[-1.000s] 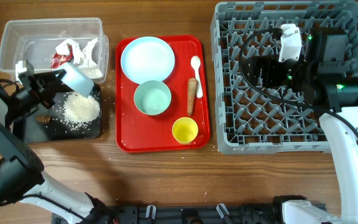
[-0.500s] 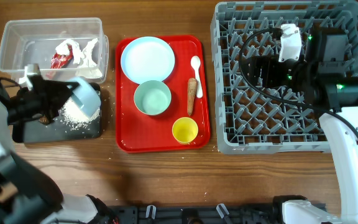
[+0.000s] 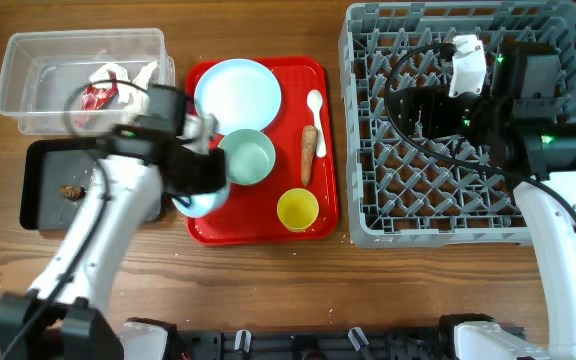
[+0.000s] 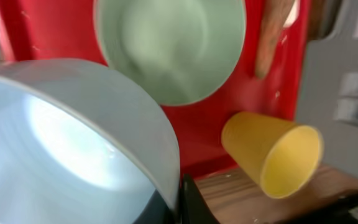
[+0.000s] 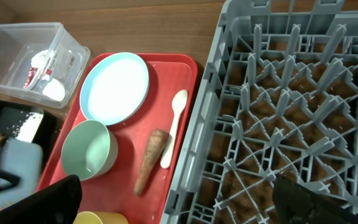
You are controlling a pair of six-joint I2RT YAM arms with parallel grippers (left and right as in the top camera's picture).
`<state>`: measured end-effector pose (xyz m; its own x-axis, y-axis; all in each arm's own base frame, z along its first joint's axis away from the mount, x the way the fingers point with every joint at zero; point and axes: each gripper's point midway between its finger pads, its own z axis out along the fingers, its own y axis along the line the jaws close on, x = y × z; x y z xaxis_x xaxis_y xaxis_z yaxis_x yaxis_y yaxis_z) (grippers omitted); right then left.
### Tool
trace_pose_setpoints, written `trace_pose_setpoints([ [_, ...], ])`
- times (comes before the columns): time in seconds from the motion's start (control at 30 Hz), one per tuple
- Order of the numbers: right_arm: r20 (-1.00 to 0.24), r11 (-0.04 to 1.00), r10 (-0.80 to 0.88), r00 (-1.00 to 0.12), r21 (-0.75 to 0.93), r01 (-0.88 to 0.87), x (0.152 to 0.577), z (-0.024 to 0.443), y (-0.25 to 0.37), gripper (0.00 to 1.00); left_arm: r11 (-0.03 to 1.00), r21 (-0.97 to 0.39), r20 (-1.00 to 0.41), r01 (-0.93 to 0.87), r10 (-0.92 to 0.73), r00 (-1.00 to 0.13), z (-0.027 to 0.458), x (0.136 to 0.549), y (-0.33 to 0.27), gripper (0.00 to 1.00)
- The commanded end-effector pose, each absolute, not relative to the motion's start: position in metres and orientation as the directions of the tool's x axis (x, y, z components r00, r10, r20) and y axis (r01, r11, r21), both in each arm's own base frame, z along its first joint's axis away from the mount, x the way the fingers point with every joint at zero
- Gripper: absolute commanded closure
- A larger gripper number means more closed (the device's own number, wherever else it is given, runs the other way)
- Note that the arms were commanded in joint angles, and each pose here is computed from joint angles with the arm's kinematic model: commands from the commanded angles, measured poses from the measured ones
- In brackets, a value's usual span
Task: Sort waste into correct bins and load items into the dishwasher rack
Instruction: 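Place the empty blue bowl back on the red tray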
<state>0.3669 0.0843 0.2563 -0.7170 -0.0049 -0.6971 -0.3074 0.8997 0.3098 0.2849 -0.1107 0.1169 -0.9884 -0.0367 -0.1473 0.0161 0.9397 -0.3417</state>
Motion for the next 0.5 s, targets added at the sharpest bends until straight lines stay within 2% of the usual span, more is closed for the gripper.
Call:
trace_pose_setpoints([
  [0.0, -0.706, 0.895, 0.001, -0.708, 0.317, -0.315, 0.371, 0.263, 0.086, 0.0, 0.966, -0.254, -0.112, -0.047, -0.077, -0.991, 0.086, 0.273, -0.13, 0.96],
  [0.2, -0.705, 0.895, 0.001, -0.709, 0.317, -0.315, 0.371, 0.263, 0.086, 0.0, 0.993, -0.106, -0.115, 0.049, 0.037, -0.993, 0.054, 0.259, -0.147, 0.96],
  [0.23, -0.705, 0.895, 0.001, -0.709, 0.317, -0.315, 0.371, 0.263, 0.086, 0.0, 0.993, -0.099, -0.103, 0.064, 0.054, -0.993, 0.05, 0.256, -0.151, 0.92],
  [0.4, -0.705, 0.895, 0.001, -0.709, 0.317, -0.315, 0.371, 0.263, 0.086, 0.0, 0.993, -0.095, -0.097, 0.076, 0.067, -0.993, 0.047, 0.254, -0.154, 0.57],
  [0.47, -0.705, 0.895, 0.001, -0.709, 0.317, -0.315, 0.371, 0.263, 0.086, 0.0, 0.992, -0.096, -0.1, 0.076, 0.067, -0.993, 0.048, 0.255, -0.155, 0.52],
])
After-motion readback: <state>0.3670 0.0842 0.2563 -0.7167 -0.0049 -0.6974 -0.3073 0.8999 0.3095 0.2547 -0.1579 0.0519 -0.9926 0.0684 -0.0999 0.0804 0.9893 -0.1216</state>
